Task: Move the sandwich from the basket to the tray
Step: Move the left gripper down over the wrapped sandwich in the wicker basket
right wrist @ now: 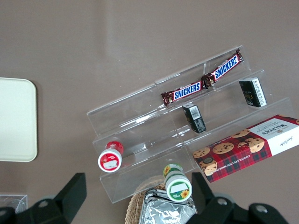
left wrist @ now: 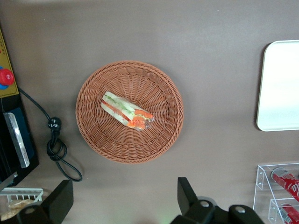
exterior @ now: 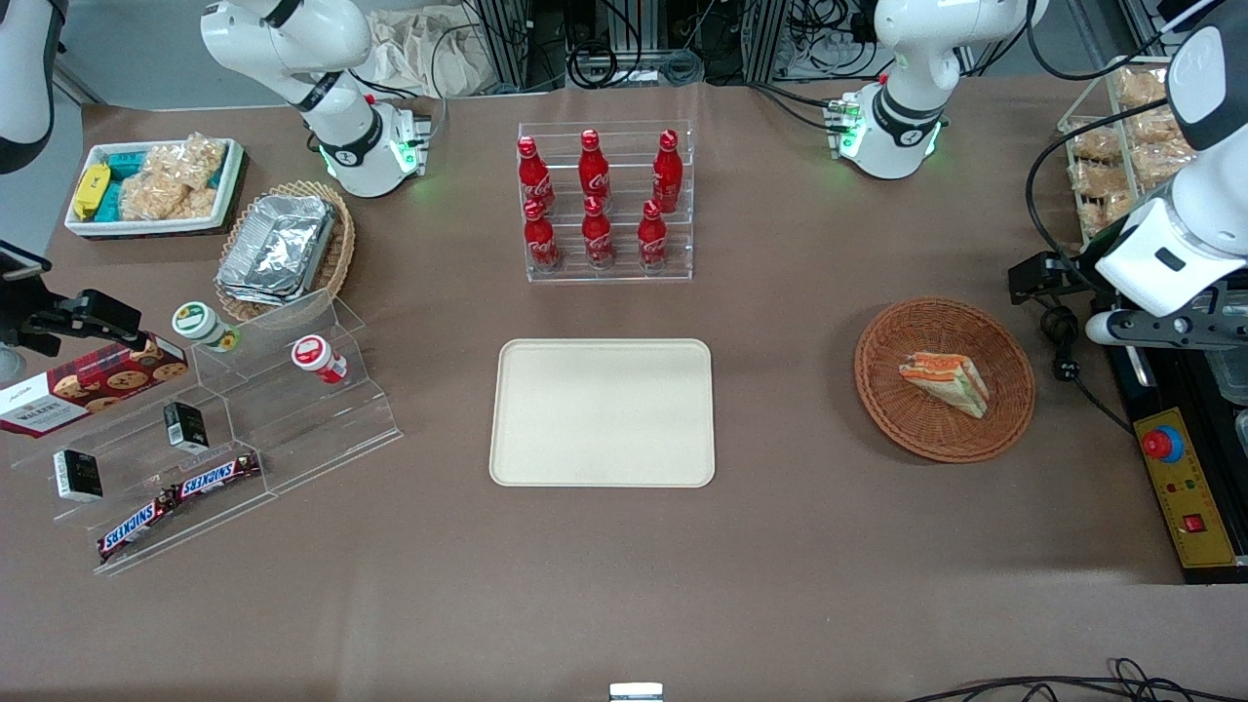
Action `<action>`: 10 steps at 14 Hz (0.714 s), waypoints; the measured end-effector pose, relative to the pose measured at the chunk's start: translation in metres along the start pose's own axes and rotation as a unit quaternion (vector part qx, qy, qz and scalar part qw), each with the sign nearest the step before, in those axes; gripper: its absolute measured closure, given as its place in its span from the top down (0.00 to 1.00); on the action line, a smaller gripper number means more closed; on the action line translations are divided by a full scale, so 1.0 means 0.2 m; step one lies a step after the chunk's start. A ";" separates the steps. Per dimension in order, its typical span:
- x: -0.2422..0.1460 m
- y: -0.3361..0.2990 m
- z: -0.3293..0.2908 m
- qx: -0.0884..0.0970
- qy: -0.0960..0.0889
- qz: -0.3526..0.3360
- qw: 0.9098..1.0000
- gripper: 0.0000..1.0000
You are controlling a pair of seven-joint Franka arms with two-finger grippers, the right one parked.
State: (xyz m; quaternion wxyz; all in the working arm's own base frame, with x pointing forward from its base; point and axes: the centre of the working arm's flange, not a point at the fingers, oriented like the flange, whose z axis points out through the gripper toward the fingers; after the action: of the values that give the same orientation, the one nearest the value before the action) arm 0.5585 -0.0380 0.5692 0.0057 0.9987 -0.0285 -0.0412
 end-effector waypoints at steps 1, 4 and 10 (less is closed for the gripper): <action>0.00 0.00 0.01 0.000 -0.002 -0.004 1.000 1.00; 0.03 -0.07 0.05 0.001 -0.011 -0.026 1.000 1.00; 0.10 -0.28 0.25 0.013 -0.030 -0.309 0.950 1.00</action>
State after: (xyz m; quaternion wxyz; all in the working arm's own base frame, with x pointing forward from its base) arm 0.5779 0.0165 0.5179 -0.0213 0.9569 0.2808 -0.0707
